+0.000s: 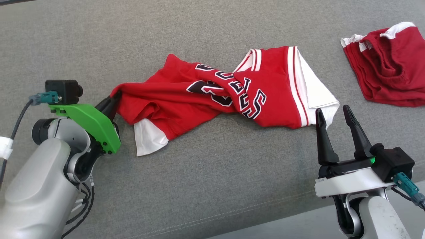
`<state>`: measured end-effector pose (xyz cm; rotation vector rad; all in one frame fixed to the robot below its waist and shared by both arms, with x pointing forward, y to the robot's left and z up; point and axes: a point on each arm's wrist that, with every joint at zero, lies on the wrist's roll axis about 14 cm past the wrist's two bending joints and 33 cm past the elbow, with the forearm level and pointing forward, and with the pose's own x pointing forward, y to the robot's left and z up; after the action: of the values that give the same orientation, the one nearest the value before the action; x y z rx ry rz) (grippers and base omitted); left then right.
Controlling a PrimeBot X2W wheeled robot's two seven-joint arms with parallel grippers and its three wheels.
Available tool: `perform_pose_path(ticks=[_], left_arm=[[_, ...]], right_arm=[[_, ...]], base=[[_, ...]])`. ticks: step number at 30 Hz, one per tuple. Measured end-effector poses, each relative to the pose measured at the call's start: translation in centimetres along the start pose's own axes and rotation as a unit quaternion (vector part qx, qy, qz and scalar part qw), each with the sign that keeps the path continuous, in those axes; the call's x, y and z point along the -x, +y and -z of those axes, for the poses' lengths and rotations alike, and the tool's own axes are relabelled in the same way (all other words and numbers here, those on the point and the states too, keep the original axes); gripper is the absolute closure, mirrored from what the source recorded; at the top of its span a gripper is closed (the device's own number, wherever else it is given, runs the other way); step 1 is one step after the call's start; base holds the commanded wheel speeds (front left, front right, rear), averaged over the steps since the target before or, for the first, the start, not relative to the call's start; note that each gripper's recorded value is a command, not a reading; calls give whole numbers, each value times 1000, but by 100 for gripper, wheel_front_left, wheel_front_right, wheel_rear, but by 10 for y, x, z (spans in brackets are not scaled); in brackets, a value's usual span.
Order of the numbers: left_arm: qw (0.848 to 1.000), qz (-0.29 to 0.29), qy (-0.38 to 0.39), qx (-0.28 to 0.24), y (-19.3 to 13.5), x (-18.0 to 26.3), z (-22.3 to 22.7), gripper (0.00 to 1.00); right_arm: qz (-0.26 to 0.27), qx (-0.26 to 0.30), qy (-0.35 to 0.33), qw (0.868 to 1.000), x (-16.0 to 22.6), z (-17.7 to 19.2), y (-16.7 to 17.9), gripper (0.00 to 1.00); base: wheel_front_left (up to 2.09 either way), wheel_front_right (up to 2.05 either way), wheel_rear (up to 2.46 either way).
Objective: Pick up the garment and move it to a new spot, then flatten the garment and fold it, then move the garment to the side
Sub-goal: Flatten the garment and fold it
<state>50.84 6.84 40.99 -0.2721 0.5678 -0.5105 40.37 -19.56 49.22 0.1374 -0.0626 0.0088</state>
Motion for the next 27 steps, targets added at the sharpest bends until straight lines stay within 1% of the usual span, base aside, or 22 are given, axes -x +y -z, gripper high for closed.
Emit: perform_pose_path(ticks=[4, 5, 6, 7, 11, 14, 16, 21, 24, 25, 27], left_arm=[[1000, 4, 7, 11, 0, 2, 11, 100], [1000, 4, 0, 12, 1, 4, 11, 69], [1000, 1, -9, 12, 3, 6, 9, 11], [1000, -3, -18, 9, 4, 8, 7, 0], [997, -23, -69, 3, 11, 21, -5, 0], [992, -45, -116, 4, 16, 34, -18, 0], [985, -68, -157, 2, 22, 46, -30, 0], [966, -121, -227, -4, 30, 78, -48, 0], [954, -151, -258, -11, 33, 100, -57, 0], [954, -151, -258, -11, 33, 100, -57, 0], [947, -161, -278, -14, 31, 113, -61, 0]], right_arm=[[-1, -2, 4, 1000, -2, 3, 1, 0], [-3, -2, 4, 1000, -3, 4, 2, 0], [-4, -3, 5, 1000, -3, 5, 3, 0], [-6, -4, 5, 1000, -4, 5, 4, 0], [-12, -2, 0, 1000, -5, 2, 7, 0], [-17, 0, -5, 1000, -7, -1, 10, 0], [-20, 1, -9, 1000, -8, -4, 13, 0], [-27, 4, -19, 999, -8, -11, 17, 0], [-31, 5, -24, 999, -8, -15, 20, 0], [-31, 5, -24, 999, -8, -15, 20, 0], [-33, 6, -28, 999, -7, -18, 21, 0]], base=[[0, 0, 0], [0, 0, 0], [0, 0, 0], [0, 0, 0], [0, 0, 0], [0, 0, 0], [0, 0, 0], [0, 0, 0], [0, 0, 0], [0, 0, 0], [0, 0, 0]])
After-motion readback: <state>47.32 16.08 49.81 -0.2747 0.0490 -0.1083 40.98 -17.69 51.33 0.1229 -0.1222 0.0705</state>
